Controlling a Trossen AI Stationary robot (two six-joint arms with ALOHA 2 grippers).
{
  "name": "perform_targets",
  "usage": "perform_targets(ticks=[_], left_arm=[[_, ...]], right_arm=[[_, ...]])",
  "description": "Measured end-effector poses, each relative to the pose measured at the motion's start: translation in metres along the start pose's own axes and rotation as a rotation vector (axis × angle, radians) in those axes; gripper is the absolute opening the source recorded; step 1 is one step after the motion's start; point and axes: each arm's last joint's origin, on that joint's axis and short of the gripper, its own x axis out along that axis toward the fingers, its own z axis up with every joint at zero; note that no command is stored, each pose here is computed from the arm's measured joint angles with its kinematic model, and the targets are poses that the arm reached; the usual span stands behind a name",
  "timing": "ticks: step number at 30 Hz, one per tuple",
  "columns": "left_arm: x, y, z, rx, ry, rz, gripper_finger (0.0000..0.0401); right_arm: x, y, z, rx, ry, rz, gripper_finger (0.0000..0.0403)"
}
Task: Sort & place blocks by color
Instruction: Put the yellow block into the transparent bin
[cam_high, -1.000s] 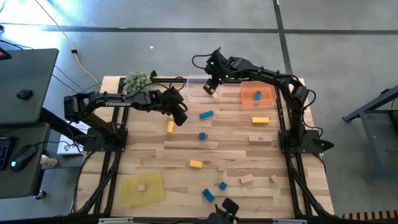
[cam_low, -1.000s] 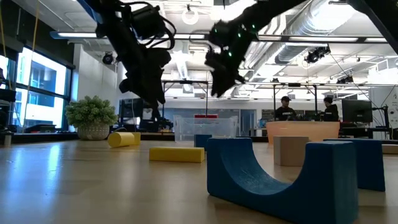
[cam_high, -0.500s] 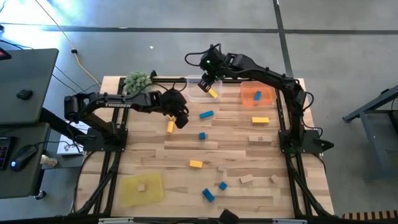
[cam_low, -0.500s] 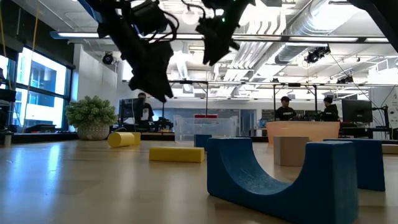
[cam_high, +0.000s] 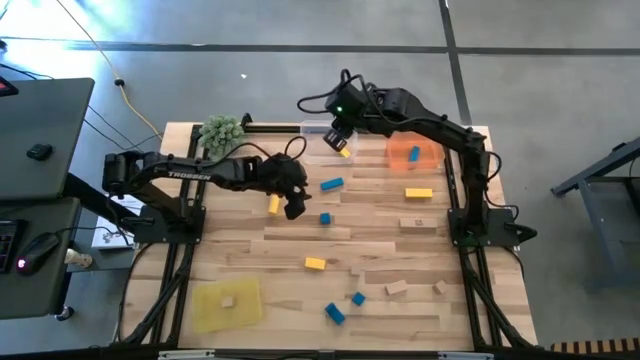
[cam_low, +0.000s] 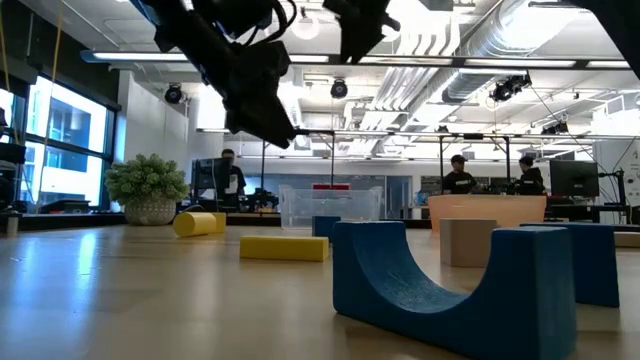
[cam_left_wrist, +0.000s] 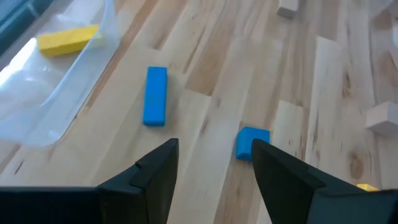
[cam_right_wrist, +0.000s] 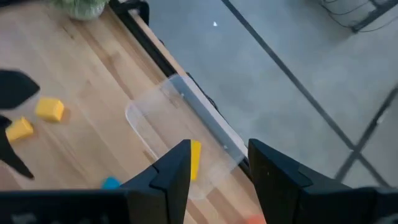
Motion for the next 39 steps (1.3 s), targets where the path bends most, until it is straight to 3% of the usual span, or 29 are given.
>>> perform_targets(ticks=[5,12,21,27,39], left_arm=[[0.0,-0.007,-0.001,0.029,-0.001,-0.016,0.0191],[-0.001,-0.014,-0.002,0.048,0.002,-0.034,0.0192],[-0.001,-0.024,-0.004,0.121,0.004,-0.057,0.0191],[0.0,-0.031,-0.007,0.077,0.029,-0.09,0.0192],[-0.007,-0.073,-0.022,0.163,0.075,-0.182,0.0192]], right_arm=[[-0.016,0.015,-0.013,-0.067,0.057,-0.071,0.0149],[-0.037,0.04,-0.032,-0.056,0.098,-0.162,0.0149],[-0.054,0.076,-0.045,-0.006,0.063,-0.105,0.0149],[-0.051,0.102,-0.065,-0.015,0.083,-0.127,0.0149],[-0.049,0.133,-0.096,0.067,0.122,-0.135,0.0149]])
